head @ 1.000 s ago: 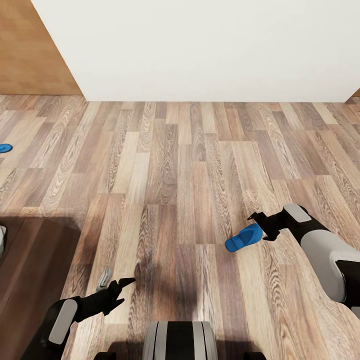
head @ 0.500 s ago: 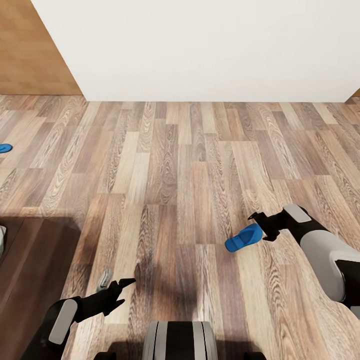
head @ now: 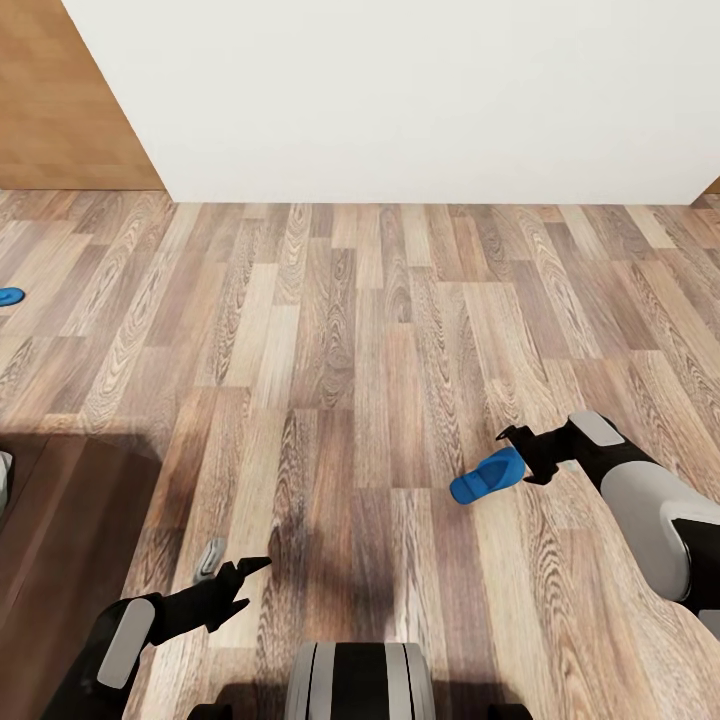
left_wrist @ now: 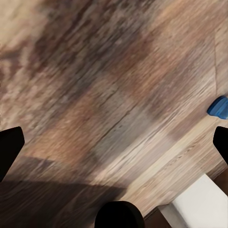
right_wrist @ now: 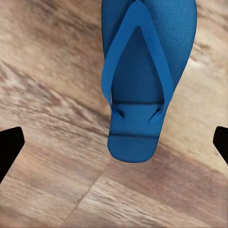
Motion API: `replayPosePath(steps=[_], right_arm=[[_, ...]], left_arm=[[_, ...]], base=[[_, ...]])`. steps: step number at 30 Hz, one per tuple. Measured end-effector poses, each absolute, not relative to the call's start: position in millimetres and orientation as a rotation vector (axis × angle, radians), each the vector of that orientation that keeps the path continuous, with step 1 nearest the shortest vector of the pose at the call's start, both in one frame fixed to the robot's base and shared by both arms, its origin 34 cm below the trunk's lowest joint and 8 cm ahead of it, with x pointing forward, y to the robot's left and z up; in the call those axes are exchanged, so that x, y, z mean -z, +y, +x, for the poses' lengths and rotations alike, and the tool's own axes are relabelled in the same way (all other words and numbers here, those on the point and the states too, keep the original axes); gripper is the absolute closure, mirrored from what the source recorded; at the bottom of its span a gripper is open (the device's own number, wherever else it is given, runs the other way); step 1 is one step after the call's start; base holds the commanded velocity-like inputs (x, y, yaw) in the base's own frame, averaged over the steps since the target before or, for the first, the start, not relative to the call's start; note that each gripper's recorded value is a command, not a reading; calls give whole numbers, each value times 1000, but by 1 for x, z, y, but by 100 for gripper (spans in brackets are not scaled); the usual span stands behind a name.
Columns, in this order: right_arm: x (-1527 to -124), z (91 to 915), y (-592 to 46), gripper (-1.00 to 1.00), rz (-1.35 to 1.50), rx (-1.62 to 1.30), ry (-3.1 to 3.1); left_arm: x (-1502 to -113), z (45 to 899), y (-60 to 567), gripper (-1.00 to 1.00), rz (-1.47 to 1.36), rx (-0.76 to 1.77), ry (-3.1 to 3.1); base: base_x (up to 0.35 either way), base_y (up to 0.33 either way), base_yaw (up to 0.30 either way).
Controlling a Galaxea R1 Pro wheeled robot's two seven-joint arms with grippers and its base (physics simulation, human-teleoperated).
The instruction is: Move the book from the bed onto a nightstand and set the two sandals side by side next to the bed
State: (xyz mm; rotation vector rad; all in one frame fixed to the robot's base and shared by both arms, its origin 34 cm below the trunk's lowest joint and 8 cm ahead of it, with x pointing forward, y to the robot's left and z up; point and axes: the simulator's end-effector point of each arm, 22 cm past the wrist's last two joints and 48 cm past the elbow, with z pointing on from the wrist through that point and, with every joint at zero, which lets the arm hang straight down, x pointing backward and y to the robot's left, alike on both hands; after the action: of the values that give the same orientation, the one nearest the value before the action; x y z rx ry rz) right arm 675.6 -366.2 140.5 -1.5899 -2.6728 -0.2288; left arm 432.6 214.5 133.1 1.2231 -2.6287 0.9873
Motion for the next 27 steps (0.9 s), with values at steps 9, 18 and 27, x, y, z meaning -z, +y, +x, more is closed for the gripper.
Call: replayPosePath(steps=[9, 18, 27], right_arm=[[-140, 675, -366, -100, -1591, 227, -2670], [-140, 674, -369, -100, -1593, 221, -2671], [-141, 674, -370, -100, -1595, 218, -2671]], left_arm=[[-133, 432, 215, -100, 1223, -984, -2628], [-132, 431, 215, -100, 1224, -982, -2627], [-132, 430, 217, -100, 1224, -977, -2628]], base=[[0, 0, 0], [45, 0, 0], [109, 0, 0]])
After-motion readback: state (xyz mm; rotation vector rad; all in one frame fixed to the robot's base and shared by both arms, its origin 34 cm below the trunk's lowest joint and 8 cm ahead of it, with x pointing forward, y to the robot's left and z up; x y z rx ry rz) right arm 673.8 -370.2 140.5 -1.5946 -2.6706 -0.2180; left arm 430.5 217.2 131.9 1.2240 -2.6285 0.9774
